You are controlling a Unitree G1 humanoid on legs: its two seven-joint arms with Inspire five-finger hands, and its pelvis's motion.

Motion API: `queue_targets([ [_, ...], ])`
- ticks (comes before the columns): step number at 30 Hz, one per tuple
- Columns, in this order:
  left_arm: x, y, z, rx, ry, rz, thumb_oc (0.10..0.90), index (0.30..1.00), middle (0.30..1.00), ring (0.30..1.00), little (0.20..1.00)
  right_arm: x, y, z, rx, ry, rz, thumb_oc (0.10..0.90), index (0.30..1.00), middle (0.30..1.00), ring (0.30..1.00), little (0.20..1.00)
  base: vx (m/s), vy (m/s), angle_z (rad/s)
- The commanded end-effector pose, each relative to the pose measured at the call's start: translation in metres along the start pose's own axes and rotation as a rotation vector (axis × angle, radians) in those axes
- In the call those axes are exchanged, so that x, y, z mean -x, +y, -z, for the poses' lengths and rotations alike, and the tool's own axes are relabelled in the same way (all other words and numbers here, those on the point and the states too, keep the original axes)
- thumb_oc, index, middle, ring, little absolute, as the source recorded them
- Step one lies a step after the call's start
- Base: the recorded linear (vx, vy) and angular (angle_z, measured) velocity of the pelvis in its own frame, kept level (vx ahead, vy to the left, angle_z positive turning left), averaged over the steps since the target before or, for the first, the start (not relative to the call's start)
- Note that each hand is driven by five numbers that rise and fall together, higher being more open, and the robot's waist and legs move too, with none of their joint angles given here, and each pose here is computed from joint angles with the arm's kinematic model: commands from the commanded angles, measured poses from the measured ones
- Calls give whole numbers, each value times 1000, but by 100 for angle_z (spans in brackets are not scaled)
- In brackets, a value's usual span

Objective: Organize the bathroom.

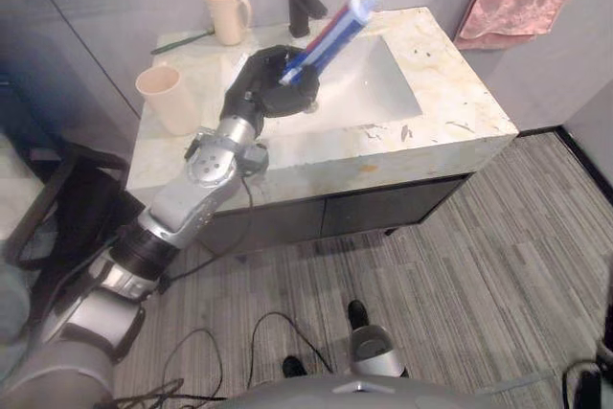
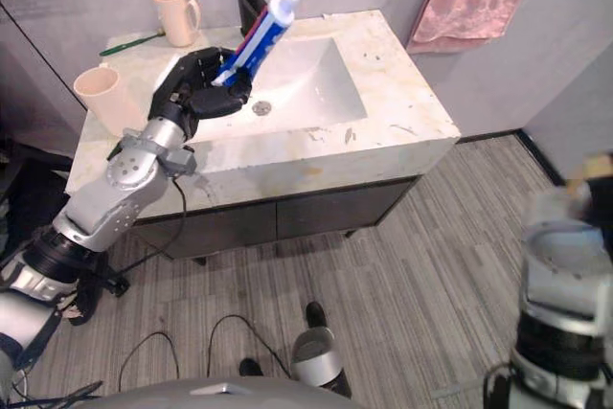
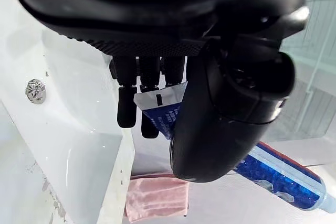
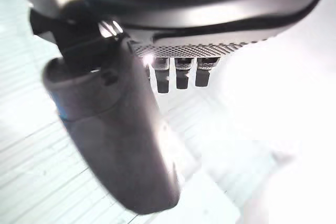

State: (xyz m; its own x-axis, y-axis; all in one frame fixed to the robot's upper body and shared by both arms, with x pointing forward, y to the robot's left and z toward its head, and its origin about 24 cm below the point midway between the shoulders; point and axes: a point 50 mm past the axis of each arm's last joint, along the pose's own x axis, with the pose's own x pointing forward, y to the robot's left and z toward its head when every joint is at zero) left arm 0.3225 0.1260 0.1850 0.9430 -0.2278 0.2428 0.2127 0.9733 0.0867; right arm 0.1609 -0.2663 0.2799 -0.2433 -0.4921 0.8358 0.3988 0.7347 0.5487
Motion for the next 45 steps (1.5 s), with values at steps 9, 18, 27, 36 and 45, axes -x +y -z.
queue_targets([
  [9,-25,-28,-88,260,-361,48,400,300,300,300,300,69,102,62,-410,766,-960,800,900,900,900,900,59,-10,36],
  [18,-37,-22,-85,280,-346,49,400,300,300,300,300,99,120,73,-590,980,-1028,800,900,900,900,900,41,-24,22],
  [27,-44,-15,-67,268,-304,40,400,300,300,300,300,101,124,71,-782,1039,-906,800,900,900,900,900,12,-16,3],
  [36,-45,-22,-58,247,-273,50,400,300,300,300,300,116,132,74,-797,1106,-820,800,900,900,900,900,7,-4,0],
  [45,-48,-25,-61,220,-266,69,400,300,300,300,300,125,136,87,-754,1162,-731,800,900,900,900,900,-1,-3,0],
])
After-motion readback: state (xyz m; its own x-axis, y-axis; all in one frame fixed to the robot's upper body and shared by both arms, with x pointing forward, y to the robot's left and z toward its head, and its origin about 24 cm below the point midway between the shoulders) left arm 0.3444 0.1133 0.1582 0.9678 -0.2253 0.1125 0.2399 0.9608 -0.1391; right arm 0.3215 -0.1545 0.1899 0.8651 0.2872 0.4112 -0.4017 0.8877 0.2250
